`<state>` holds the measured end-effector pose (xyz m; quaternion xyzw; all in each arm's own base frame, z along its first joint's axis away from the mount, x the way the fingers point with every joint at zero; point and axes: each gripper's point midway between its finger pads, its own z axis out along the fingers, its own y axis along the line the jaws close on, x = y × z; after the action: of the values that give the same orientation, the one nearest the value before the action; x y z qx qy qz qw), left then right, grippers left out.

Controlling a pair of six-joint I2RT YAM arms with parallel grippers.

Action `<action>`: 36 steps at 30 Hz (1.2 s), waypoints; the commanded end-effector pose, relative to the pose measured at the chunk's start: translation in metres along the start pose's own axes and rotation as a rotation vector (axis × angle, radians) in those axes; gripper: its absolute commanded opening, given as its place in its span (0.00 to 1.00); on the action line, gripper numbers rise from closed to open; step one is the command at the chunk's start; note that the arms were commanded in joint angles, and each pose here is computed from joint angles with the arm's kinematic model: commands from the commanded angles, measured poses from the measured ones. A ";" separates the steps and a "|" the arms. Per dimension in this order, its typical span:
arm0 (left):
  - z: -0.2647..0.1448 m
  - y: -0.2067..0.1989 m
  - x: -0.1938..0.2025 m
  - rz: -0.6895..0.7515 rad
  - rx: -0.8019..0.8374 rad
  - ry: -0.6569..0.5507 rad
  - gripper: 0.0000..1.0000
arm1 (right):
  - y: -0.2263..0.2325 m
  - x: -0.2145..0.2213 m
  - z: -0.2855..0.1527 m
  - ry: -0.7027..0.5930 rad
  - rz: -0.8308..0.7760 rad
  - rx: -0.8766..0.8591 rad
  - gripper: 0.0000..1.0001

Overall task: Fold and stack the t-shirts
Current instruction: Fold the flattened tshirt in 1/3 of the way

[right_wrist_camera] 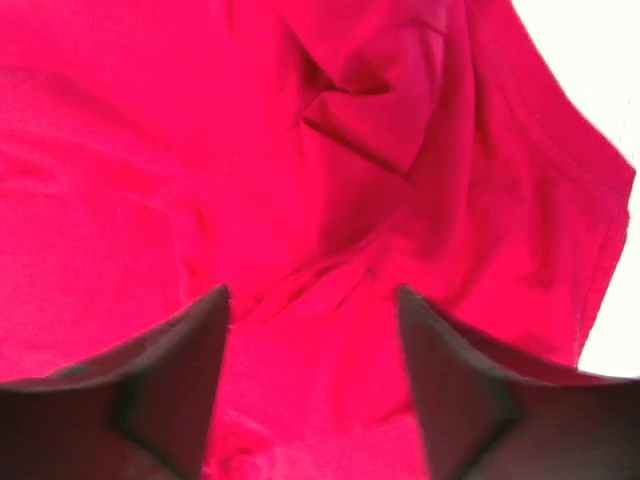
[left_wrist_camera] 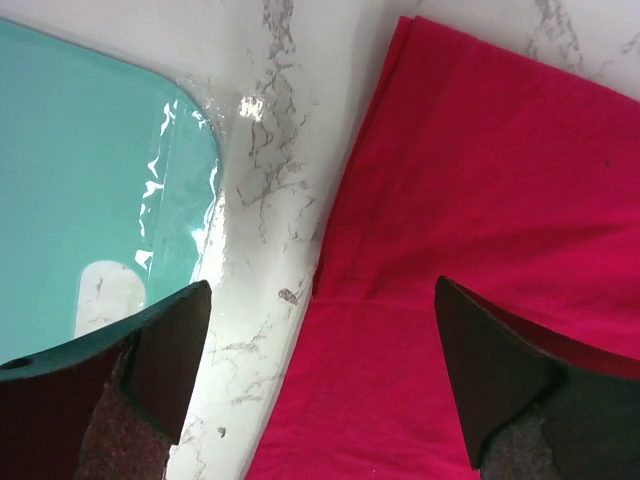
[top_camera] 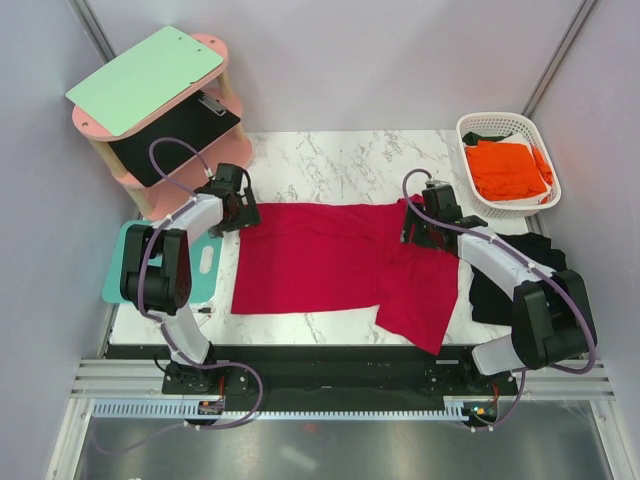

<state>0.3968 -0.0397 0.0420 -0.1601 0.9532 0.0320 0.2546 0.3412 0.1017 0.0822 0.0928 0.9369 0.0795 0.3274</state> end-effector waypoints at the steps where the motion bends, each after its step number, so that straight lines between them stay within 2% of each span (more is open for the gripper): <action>1: -0.035 -0.009 -0.027 -0.007 0.026 -0.135 1.00 | 0.005 -0.021 -0.004 -0.065 -0.012 -0.006 0.84; 2: -0.039 -0.012 -0.029 -0.001 0.034 -0.148 1.00 | 0.007 -0.031 -0.006 -0.095 -0.010 0.000 0.94; 3: -0.044 -0.019 -0.031 0.016 0.047 -0.162 1.00 | 0.007 -0.040 -0.006 -0.121 -0.013 0.006 0.98; 9: -0.052 -0.050 -0.044 0.062 0.112 -0.200 1.00 | 0.006 -0.096 0.008 -0.264 0.015 0.096 0.98; 14: -0.034 -0.080 -0.050 0.106 0.139 -0.185 0.98 | -0.013 -0.125 0.048 -0.286 0.070 0.161 0.96; 20: -0.012 -0.100 -0.051 0.125 0.173 -0.143 0.95 | -0.021 -0.143 0.083 -0.275 0.091 0.129 0.89; 21: -0.010 -0.102 -0.051 0.128 0.176 -0.138 0.91 | -0.015 -0.146 0.088 -0.265 0.083 0.097 0.88; 22: -0.008 -0.103 -0.051 0.129 0.178 -0.136 0.84 | -0.013 -0.147 0.090 -0.258 0.081 0.088 0.83; 23: -0.005 -0.104 -0.049 0.129 0.178 -0.129 0.72 | -0.012 -0.148 0.090 -0.258 0.080 0.085 0.83; 24: 0.000 -0.103 -0.047 0.130 0.171 -0.121 0.32 | -0.010 -0.151 0.088 -0.265 0.082 0.075 0.83; 25: 0.003 -0.103 -0.046 0.131 0.163 -0.116 0.10 | -0.010 -0.153 0.087 -0.269 0.083 0.073 0.82; 26: 0.006 -0.101 -0.046 0.128 0.150 -0.116 0.02 | -0.010 -0.154 0.086 -0.272 0.085 0.071 0.82; 33: 0.025 -0.103 -0.040 0.127 0.132 -0.081 0.02 | 0.004 -0.164 0.067 -0.294 0.071 -0.013 0.82; 36: 0.033 -0.104 -0.036 0.125 0.120 -0.060 0.02 | 0.012 -0.158 0.071 -0.249 0.064 -0.053 0.75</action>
<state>0.4612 -0.1191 0.0308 -0.0790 0.9568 -0.0036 0.2796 0.4954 0.0694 0.0840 0.1445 0.8988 0.0586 0.4098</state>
